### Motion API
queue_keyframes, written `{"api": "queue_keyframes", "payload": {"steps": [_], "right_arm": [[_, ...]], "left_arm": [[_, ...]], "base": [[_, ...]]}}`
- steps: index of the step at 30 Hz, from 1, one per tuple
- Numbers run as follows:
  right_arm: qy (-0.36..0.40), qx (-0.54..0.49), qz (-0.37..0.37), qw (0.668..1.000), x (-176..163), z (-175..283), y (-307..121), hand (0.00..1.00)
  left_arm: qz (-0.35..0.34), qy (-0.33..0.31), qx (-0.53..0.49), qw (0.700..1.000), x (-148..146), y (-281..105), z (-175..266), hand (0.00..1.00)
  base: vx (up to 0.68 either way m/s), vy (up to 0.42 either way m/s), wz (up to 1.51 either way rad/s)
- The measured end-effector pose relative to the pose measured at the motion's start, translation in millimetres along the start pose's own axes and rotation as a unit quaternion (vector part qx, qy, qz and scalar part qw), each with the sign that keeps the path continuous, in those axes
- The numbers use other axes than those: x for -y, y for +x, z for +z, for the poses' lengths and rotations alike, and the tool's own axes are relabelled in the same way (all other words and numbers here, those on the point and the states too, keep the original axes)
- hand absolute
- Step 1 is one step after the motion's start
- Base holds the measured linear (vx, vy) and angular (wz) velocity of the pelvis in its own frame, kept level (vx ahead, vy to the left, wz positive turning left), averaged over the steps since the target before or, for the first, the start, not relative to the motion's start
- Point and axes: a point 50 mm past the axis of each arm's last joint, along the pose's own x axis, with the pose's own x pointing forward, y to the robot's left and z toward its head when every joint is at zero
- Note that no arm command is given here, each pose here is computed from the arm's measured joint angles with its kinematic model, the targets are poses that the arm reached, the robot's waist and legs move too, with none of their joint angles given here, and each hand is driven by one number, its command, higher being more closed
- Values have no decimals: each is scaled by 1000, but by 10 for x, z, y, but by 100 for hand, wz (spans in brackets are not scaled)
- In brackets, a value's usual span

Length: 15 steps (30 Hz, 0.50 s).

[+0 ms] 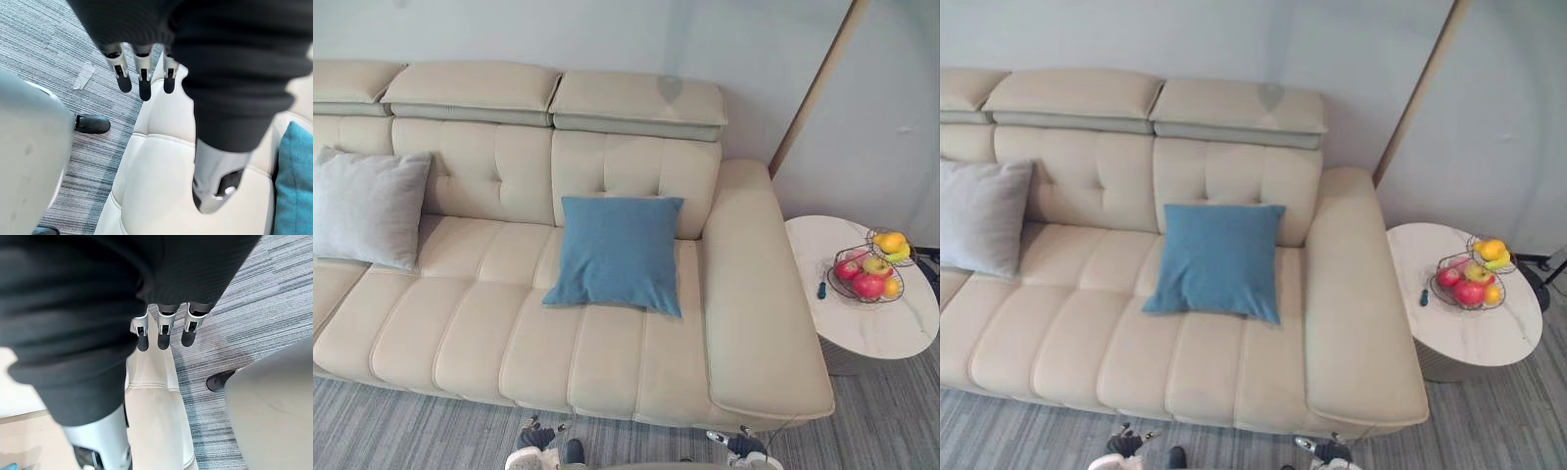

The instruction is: Pick up cushions and gather them together orderly.

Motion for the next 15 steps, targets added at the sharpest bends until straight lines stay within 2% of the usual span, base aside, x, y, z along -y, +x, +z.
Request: {"api": "queue_keyframes", "payload": {"steps": [9, 15], "right_arm": [[-12, -13, -2, 1000, 15, -56, -8, 0], [-21, -8, 0, 1000, -3, 6, 8, 0]], "left_arm": [[-8, 7, -7, 1000, -16, 2, -28, 0], [-13, 19, -12, 1000, -40, 1, -51, 0]], "base": [[-3, 1, 2], [-34, 21, -33]]}}
